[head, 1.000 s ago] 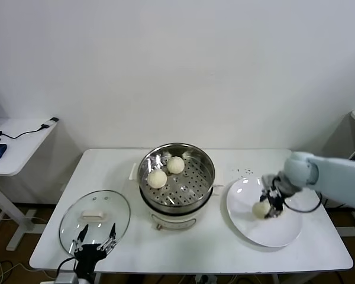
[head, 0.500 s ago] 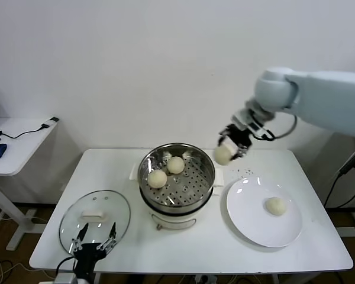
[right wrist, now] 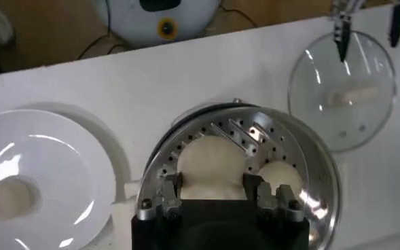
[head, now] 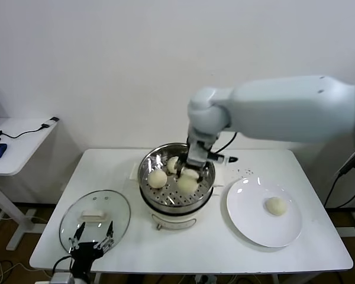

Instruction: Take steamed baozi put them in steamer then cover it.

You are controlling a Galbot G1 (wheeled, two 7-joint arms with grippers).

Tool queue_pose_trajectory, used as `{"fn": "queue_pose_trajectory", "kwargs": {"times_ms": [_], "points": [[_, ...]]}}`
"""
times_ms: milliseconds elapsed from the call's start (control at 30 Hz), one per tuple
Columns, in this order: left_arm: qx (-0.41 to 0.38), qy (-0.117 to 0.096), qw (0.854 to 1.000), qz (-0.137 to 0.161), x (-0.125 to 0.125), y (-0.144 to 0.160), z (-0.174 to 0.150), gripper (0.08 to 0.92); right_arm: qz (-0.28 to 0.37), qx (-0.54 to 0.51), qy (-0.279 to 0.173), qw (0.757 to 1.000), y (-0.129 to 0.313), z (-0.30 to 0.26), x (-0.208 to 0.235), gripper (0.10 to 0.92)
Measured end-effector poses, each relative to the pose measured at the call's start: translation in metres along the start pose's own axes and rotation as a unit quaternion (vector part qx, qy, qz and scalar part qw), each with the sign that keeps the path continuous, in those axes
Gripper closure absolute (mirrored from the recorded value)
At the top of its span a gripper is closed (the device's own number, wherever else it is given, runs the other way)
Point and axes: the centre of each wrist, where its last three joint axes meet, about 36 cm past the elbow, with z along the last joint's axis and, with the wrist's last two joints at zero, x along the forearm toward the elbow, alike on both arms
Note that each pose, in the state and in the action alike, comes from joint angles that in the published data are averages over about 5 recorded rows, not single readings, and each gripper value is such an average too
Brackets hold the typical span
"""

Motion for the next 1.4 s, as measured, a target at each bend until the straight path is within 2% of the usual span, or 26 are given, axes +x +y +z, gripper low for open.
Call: {"fn": "queue_pose_trajectory", "kwargs": {"times_ms": [333, 600, 800, 900, 1133, 1267, 1400], "points": [[0.003, 0.002, 1.000, -0.002, -0.002, 0.002, 0.002, 0.177, -0.016, 0.046, -0.008, 0.999, -0.027, 0.003, -0.063, 0.416], [0.004, 0.003, 1.000, -0.003, -0.004, 0.002, 0.004, 0.177, -0.015, 0.054, -0.021, 0.998, -0.037, 0.005, -0.093, 0.399], [0.004, 0.004, 1.000, -0.002, -0.004, 0.002, 0.005, 0.177, -0.011, 0.056, -0.029, 0.998, -0.039, 0.008, -0.098, 0.256], [0.004, 0.004, 1.000, -0.001, -0.004, 0.001, 0.005, 0.177, -0.007, 0.056, -0.034, 0.998, -0.039, 0.011, -0.093, 0.210], [0.005, 0.003, 1.000, 0.001, -0.004, 0.000, 0.004, 0.177, 0.001, 0.025, -0.021, 0.999, -0.024, 0.035, -0.053, 0.200], [0.005, 0.000, 1.000, 0.001, -0.003, 0.001, 0.001, 0.177, 0.006, -0.049, -0.005, 0.999, 0.008, 0.067, -0.014, 0.200], [0.006, -0.003, 1.000, 0.002, -0.005, 0.002, -0.001, 0.177, 0.008, -0.162, 0.011, 0.987, 0.059, 0.098, 0.028, 0.200]]}}
